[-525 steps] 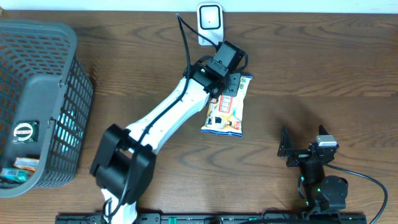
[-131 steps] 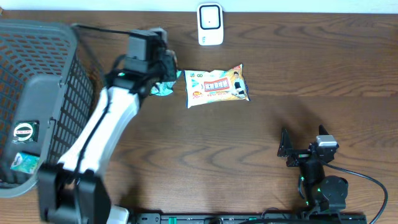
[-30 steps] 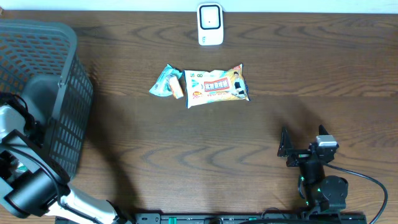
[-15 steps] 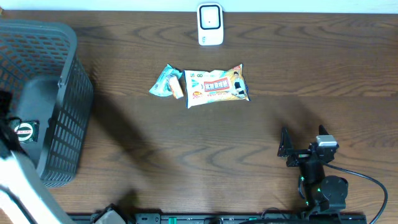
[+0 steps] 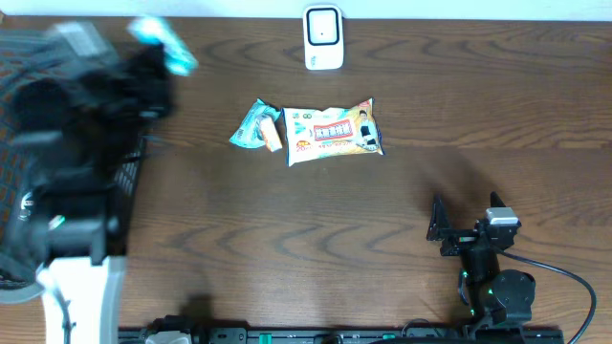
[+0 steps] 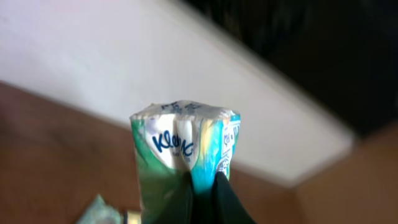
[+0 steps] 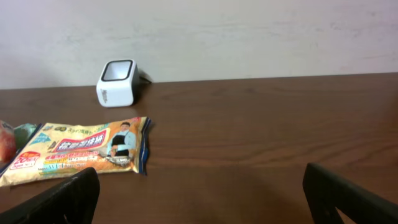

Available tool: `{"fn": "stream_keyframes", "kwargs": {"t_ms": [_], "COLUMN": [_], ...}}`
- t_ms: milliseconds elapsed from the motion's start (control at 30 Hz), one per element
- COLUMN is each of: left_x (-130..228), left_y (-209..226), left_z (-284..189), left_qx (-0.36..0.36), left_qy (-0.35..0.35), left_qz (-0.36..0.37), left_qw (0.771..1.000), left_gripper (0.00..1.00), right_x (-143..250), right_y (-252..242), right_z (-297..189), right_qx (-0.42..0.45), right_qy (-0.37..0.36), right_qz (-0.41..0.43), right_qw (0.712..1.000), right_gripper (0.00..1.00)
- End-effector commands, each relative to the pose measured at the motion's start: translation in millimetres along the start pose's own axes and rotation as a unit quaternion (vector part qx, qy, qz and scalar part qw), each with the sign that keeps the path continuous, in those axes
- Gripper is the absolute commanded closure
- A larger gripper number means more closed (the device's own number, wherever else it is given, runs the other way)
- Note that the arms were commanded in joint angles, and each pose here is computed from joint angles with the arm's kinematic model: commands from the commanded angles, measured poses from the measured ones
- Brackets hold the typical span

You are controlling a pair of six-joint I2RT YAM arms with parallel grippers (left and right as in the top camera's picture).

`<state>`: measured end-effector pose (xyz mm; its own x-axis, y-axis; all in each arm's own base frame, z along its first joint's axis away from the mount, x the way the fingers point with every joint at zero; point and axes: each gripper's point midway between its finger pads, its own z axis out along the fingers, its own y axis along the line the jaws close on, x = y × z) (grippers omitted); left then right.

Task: Scan the item barcode
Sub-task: 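Carry the tissue pack to the scanner and release it beside the bag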

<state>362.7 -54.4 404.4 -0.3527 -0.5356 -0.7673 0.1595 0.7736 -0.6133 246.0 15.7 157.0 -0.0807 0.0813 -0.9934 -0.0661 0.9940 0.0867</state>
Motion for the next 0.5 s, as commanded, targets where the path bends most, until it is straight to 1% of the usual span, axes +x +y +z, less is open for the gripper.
{"fn": "stream_keyframes", "kwargs": {"t_ms": [0,67,133,300,367,467], "left_x": [43,80,109,173,203,232], "left_y": [-2,4,10,38,59,88], "left_z": [37,64,84,128,145,156], "left_qx": [-0.023,-0.04,-0.055,-0.099,-0.117,-0.148], "left_qy": [0.06,0.112,0.147,0.217,0.254,0.29], "left_qz": [0.117,0.154,0.168,0.183,0.182,0.181], "left_qw": [0.991,0.981,0.973,0.954,0.943,0.928], "left_gripper": [0.93,0.93,0.93,0.93,0.93,0.92], "right_x": [1,1,1,1,1,1], "right_y": [0,0,0,0,0,0], "right_z": [0,0,0,0,0,0], "right_qx": [0.0,0.0,0.0,0.0,0.0,0.0], "right_qy": [0.001,0.0,0.0,0.001,0.001,0.001], "right_qz": [-0.008,-0.008,-0.008,-0.008,-0.008,-0.008], "right_qw": [1.0,1.0,1.0,1.0,1.0,1.0], "right_gripper": [0.01,0.01,0.01,0.01,0.01,0.01]}}
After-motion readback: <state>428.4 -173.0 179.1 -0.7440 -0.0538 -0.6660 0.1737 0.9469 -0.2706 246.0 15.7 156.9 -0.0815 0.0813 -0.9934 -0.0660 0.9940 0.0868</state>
